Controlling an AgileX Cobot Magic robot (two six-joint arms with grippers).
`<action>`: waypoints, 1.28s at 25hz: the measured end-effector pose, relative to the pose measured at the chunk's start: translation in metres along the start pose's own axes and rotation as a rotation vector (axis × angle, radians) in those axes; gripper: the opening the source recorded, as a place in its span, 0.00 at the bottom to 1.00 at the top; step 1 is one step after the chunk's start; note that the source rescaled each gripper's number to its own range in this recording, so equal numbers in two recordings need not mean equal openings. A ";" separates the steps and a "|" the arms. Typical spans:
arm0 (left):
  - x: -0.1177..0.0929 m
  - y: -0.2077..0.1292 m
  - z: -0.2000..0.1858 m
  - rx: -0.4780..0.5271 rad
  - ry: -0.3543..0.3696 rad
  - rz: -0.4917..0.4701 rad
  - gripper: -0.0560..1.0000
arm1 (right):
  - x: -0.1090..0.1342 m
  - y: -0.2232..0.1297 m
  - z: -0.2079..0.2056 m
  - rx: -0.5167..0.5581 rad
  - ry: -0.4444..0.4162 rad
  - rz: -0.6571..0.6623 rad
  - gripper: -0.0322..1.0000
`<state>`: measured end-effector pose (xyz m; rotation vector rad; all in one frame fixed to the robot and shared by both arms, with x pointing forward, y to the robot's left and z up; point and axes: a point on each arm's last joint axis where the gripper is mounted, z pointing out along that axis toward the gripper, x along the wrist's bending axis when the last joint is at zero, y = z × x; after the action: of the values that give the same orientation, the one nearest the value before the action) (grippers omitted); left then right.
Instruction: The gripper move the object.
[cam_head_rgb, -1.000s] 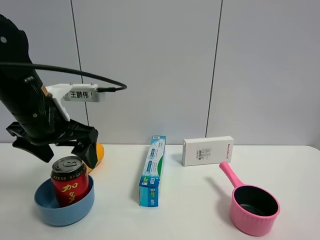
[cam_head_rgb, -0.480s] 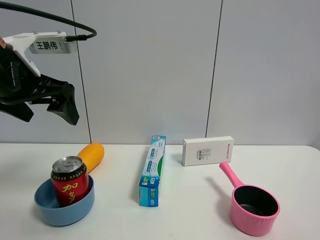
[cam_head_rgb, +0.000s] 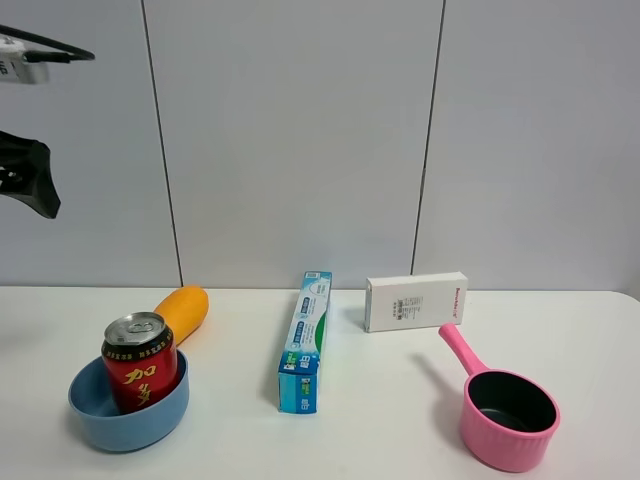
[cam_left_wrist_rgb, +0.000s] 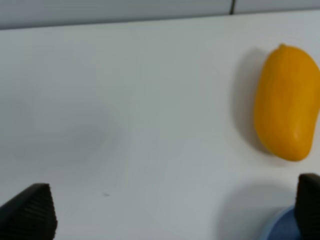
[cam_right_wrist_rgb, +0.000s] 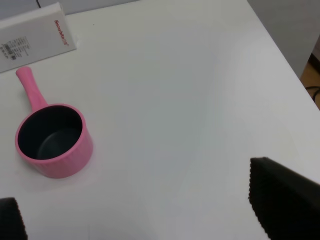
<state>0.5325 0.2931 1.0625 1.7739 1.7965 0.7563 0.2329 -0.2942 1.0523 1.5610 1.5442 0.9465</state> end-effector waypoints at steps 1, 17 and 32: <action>0.004 0.001 -0.005 -0.017 0.009 -0.008 0.92 | 0.000 0.000 0.000 0.000 0.000 0.000 1.00; 0.021 -0.035 -0.120 -0.018 0.075 -0.048 0.92 | 0.000 0.000 0.000 0.000 0.000 0.000 1.00; 0.023 -0.184 -0.180 -0.156 0.028 -0.110 0.92 | 0.000 0.000 0.000 0.000 0.000 0.000 1.00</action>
<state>0.2747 0.3090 1.0654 1.5581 1.7851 0.8555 0.2329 -0.2942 1.0523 1.5610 1.5442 0.9465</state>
